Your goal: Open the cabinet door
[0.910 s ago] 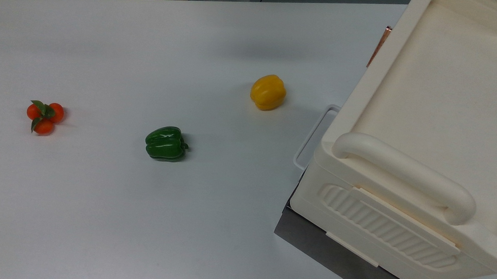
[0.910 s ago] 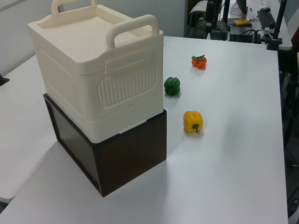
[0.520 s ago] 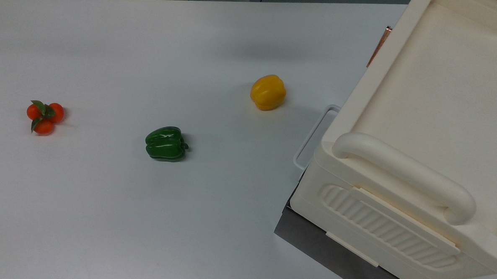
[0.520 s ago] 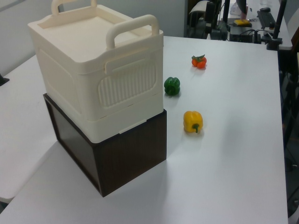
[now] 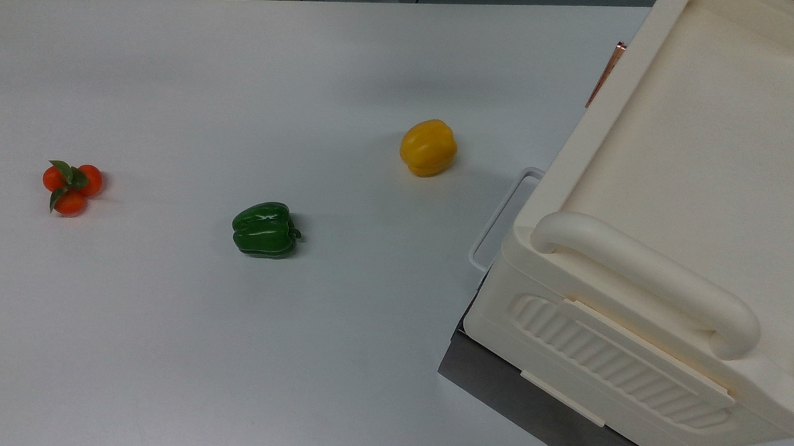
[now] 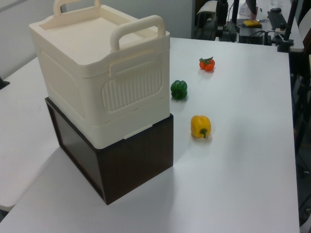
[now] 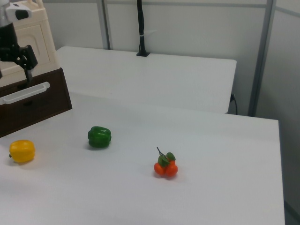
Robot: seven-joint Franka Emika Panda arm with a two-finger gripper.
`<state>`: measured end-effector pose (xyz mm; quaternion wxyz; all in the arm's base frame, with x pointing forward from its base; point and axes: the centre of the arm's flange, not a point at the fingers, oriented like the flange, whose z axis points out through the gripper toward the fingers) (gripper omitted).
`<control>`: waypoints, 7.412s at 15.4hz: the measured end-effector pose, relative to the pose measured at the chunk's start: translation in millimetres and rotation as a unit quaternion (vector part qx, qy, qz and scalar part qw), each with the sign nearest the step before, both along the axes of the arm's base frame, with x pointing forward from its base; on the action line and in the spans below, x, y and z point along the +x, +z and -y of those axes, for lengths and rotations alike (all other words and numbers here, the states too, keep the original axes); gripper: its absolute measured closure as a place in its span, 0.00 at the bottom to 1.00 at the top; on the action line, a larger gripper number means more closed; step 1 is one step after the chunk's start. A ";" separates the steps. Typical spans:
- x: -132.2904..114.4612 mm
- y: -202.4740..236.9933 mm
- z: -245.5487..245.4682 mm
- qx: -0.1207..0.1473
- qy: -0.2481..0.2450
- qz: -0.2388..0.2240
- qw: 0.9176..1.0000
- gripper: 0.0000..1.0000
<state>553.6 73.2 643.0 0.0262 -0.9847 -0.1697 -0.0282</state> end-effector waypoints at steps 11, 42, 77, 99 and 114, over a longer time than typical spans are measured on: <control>-4.5 -5.5 -98.6 0.036 0.231 0.038 0.971 0.34; 36.6 -12.3 -203.6 0.083 0.363 0.211 0.904 0.85; 31.3 -12.2 -217.2 0.090 0.371 0.219 0.898 0.85; 22.0 -4.3 -145.1 0.065 0.342 0.135 0.928 0.67; 20.0 14.5 -124.9 0.095 0.201 0.133 0.966 0.00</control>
